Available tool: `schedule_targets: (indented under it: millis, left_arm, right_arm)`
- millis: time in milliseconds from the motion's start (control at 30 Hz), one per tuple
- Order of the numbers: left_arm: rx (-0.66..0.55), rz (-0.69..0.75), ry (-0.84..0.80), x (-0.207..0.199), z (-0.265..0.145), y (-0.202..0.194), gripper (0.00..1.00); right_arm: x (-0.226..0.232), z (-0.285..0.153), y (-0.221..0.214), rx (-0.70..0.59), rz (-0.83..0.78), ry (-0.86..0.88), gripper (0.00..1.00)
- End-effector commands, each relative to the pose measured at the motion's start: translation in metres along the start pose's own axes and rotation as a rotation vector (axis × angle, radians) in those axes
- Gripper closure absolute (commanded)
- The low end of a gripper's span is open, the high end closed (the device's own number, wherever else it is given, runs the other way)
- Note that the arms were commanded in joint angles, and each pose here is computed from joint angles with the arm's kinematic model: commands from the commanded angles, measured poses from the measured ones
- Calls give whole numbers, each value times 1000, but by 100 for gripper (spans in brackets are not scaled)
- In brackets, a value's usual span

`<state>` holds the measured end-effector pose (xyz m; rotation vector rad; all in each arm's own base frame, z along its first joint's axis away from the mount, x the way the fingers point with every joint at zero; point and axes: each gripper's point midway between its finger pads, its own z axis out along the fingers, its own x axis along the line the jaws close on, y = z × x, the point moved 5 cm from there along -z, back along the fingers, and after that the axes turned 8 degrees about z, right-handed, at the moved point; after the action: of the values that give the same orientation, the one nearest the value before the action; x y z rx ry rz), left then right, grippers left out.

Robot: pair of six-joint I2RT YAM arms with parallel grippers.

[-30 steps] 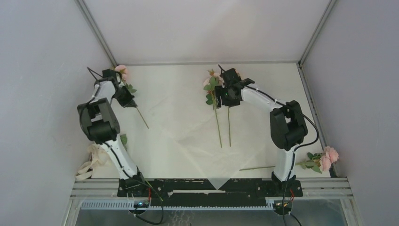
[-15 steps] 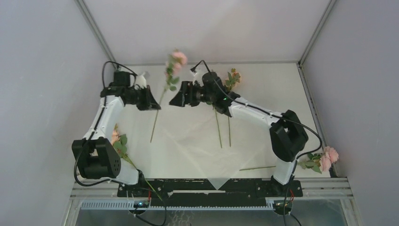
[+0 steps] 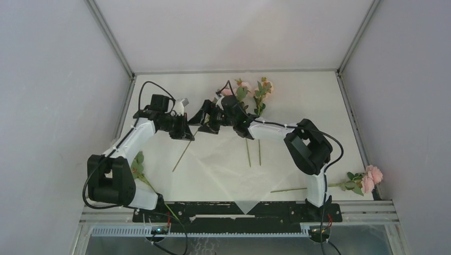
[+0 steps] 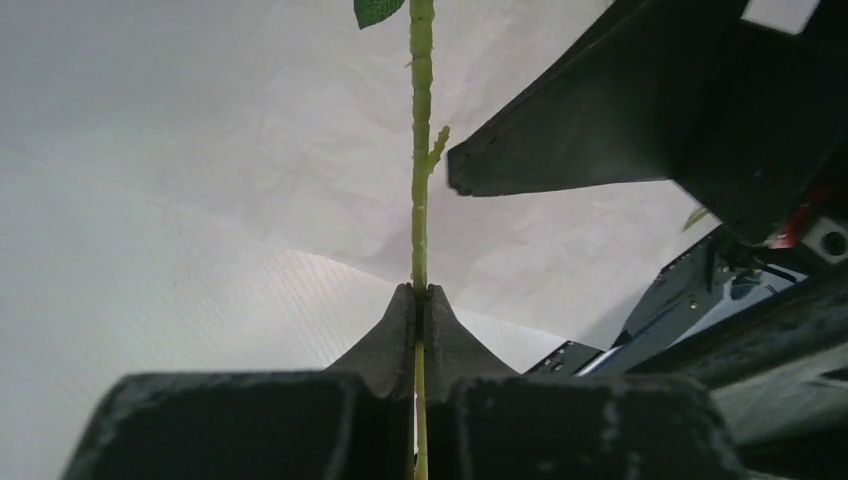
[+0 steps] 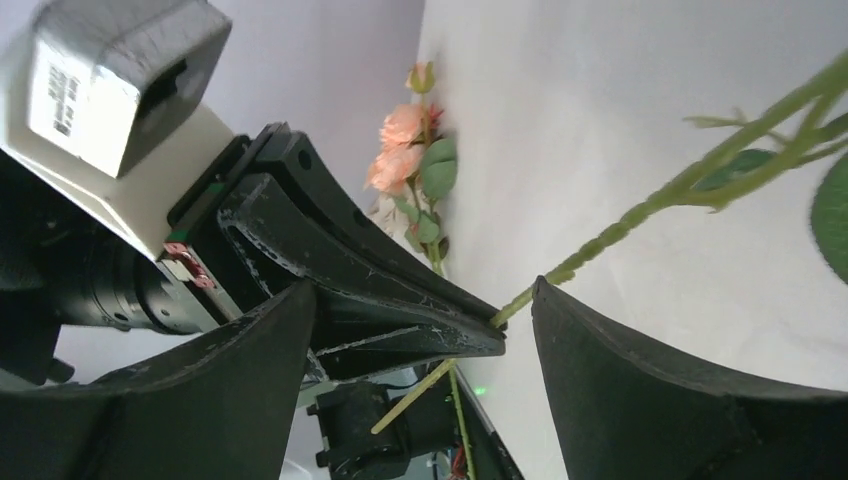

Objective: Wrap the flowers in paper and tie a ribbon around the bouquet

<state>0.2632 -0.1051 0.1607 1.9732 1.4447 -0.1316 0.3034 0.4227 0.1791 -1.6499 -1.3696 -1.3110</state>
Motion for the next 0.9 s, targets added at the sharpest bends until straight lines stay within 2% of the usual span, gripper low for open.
schedule_targets:
  millis: [0, 67, 133, 267, 400, 533, 733, 800, 833, 867]
  left_arm:
    - [-41, 70, 28, -7, 2, -7, 100]
    - [-58, 67, 11, -11, 2, -5, 100]
    - [-71, 72, 14, -13, 1, -3, 100]
    - [-88, 74, 16, -12, 2, -6, 100]
    - [-96, 78, 12, -13, 1, -6, 100]
    - [-92, 80, 6, -15, 2, -7, 100]
    - [-92, 88, -10, -18, 4, -7, 100]
    - [-95, 101, -20, -21, 4, -6, 100]
    - [-95, 115, -24, -23, 3, -5, 100]
    - [-92, 126, -34, -25, 1, -5, 100]
  right_arm:
    - [13, -40, 41, -251, -71, -61, 12]
    - [-1, -50, 43, -277, -49, -93, 11]
    - [-22, -54, 43, -277, 45, -108, 12]
    - [-53, -43, 35, -215, 167, -110, 14]
    - [-55, -20, 31, -154, 181, -89, 13]
    - [-49, -4, 38, -140, 166, -62, 1]
    - [-48, 12, 41, -106, 179, -32, 2]
    - [-46, 17, 42, -81, 171, -8, 12]
    - [-43, 17, 44, -70, 162, 20, 28]
    - [-37, 15, 46, -47, 141, 66, 61]
